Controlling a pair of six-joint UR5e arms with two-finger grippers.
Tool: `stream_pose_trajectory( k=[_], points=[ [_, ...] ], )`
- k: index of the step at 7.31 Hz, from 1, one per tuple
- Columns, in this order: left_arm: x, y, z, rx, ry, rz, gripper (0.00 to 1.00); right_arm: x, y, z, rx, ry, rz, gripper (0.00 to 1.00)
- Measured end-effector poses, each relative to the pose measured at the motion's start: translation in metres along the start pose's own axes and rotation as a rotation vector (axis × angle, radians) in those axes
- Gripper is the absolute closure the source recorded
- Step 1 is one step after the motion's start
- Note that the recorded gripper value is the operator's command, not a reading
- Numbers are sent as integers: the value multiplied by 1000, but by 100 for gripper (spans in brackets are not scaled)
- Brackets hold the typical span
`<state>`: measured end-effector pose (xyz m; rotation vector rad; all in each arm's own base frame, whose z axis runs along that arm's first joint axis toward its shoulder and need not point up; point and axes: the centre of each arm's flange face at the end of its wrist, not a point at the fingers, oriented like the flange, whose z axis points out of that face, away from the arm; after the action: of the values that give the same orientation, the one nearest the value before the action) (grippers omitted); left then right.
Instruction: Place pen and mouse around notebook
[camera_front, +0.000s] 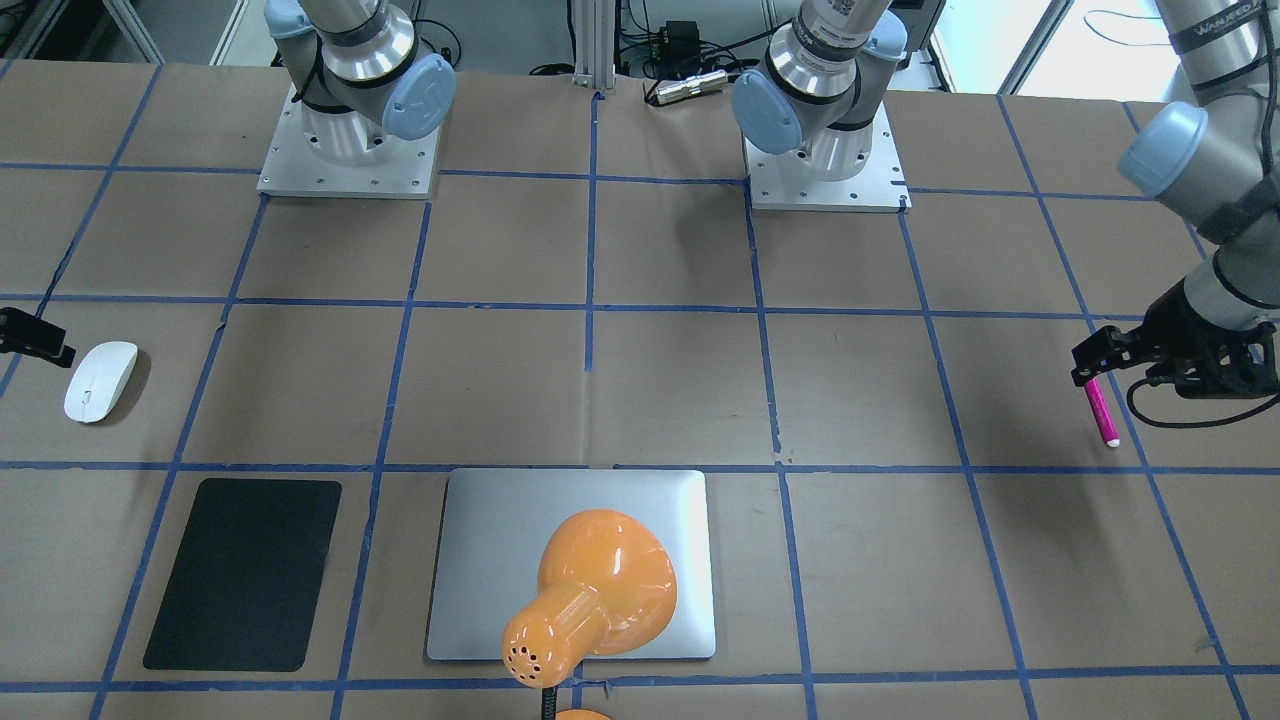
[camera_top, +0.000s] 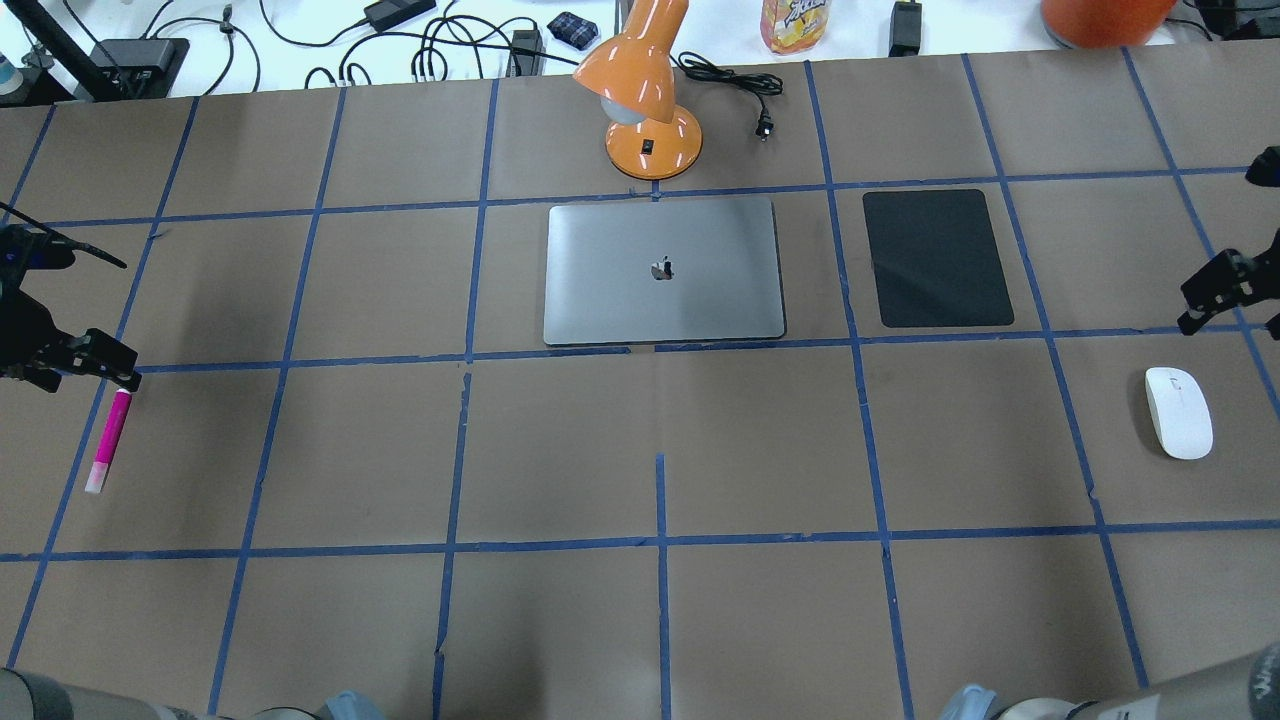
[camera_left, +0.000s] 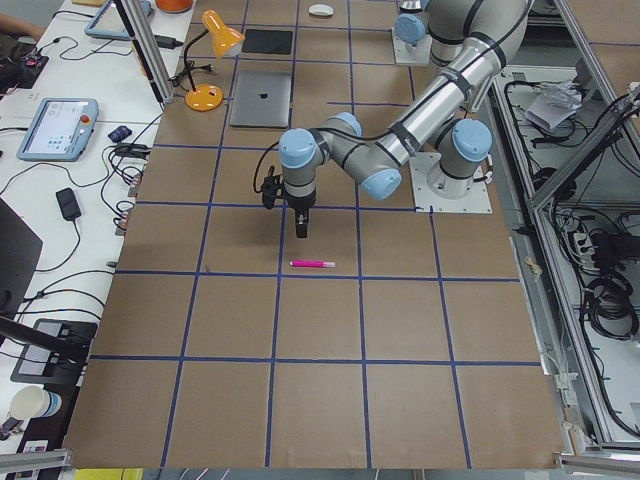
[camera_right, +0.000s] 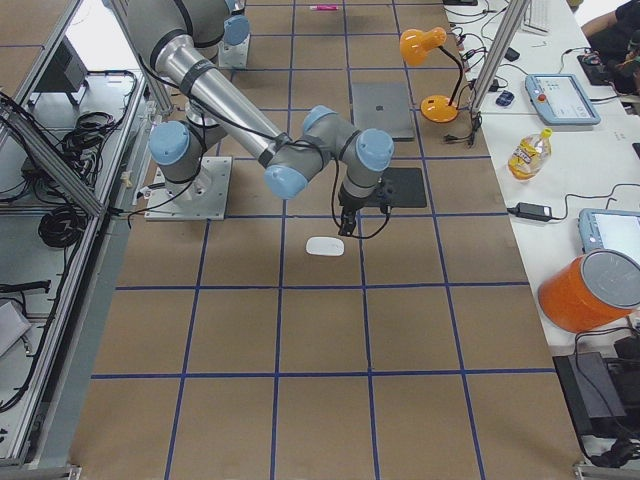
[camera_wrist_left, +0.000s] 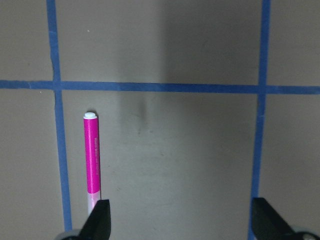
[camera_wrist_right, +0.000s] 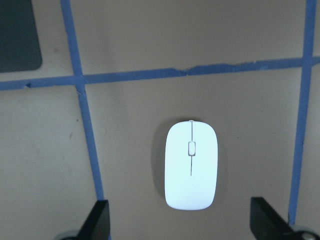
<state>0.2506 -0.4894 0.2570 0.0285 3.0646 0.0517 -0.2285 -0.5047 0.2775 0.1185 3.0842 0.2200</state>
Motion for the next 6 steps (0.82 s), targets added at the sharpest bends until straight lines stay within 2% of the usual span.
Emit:
stream_pose_trajectory(
  k=[2, 3, 5, 6],
  points=[
    [-24, 6, 37, -35, -50, -12, 0, 10, 15, 54, 41, 21, 20, 0],
    [-36, 9, 50, -44, -47, -23, 0, 17, 19, 69, 57, 27, 25, 0],
    [-54, 15, 67, -25, -24, -14, 0, 26, 20, 94, 47, 12, 30, 0],
    [-60, 17, 75, -12, -5, -16, 6, 27, 19, 101, 41, 5, 30, 0]
  ],
)
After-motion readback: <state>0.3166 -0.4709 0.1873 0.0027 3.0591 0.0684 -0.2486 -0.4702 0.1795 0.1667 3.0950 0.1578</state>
